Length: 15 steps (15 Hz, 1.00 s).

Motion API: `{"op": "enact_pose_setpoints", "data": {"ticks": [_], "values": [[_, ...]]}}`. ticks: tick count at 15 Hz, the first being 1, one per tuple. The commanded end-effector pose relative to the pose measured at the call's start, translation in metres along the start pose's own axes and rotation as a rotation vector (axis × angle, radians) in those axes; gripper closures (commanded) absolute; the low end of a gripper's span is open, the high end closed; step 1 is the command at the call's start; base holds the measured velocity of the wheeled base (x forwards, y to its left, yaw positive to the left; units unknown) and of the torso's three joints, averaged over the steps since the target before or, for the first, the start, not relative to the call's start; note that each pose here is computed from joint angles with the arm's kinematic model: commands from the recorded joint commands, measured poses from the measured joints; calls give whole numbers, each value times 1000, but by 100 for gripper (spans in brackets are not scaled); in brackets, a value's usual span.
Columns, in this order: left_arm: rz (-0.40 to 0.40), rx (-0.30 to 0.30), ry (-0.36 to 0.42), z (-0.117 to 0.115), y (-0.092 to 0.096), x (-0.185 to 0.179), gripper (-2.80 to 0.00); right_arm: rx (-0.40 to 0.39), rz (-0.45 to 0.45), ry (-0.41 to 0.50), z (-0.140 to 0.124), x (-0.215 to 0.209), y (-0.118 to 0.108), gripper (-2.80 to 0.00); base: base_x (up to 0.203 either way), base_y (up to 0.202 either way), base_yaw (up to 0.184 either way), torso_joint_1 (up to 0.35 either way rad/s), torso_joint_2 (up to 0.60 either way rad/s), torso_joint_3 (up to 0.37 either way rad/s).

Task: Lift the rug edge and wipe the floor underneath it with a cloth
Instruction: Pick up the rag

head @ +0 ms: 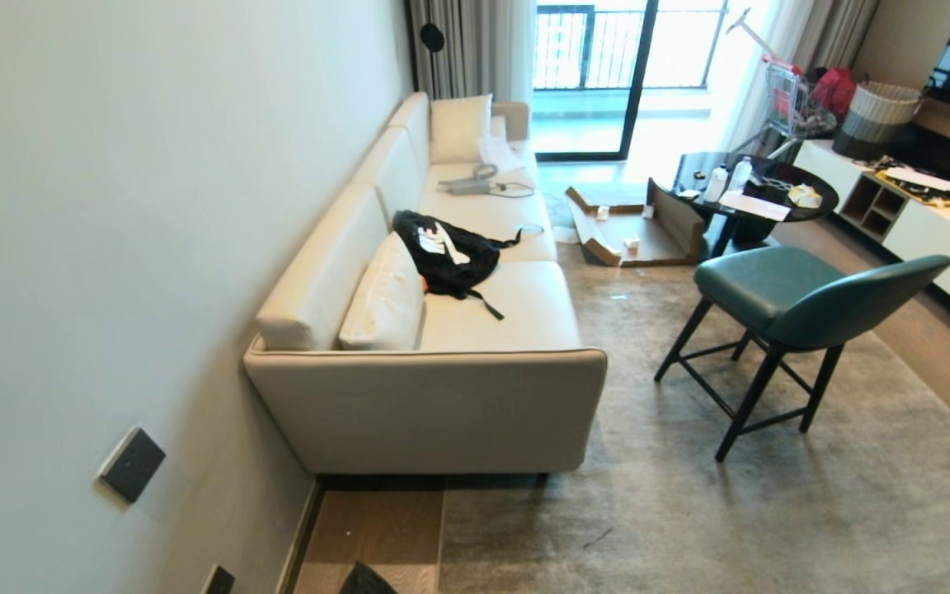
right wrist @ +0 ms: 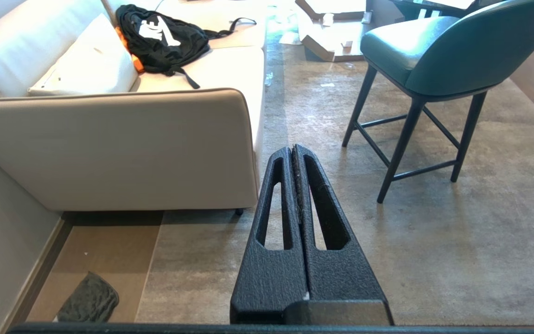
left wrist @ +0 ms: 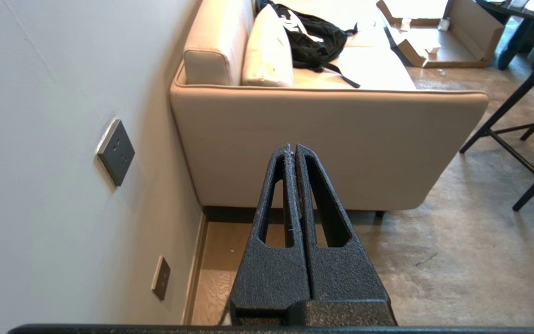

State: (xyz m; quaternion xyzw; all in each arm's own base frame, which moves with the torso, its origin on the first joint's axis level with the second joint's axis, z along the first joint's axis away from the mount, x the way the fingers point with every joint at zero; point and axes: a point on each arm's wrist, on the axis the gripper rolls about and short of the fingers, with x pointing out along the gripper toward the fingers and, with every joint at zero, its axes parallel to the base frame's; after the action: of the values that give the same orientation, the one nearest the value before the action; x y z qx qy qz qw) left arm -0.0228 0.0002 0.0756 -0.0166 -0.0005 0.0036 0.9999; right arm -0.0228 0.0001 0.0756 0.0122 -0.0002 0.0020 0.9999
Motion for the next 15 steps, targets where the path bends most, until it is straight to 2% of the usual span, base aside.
{"op": "enact_pose_setpoints", "data": {"ticks": [1,15], "values": [[0,-1,-1,0,0,0,0,0,1,0,0,0,0,0,0,0,0,0,0,0],[0,-1,-1,0,0,0,0,0,1,0,0,0,0,0,0,0,0,0,0,0]]}}
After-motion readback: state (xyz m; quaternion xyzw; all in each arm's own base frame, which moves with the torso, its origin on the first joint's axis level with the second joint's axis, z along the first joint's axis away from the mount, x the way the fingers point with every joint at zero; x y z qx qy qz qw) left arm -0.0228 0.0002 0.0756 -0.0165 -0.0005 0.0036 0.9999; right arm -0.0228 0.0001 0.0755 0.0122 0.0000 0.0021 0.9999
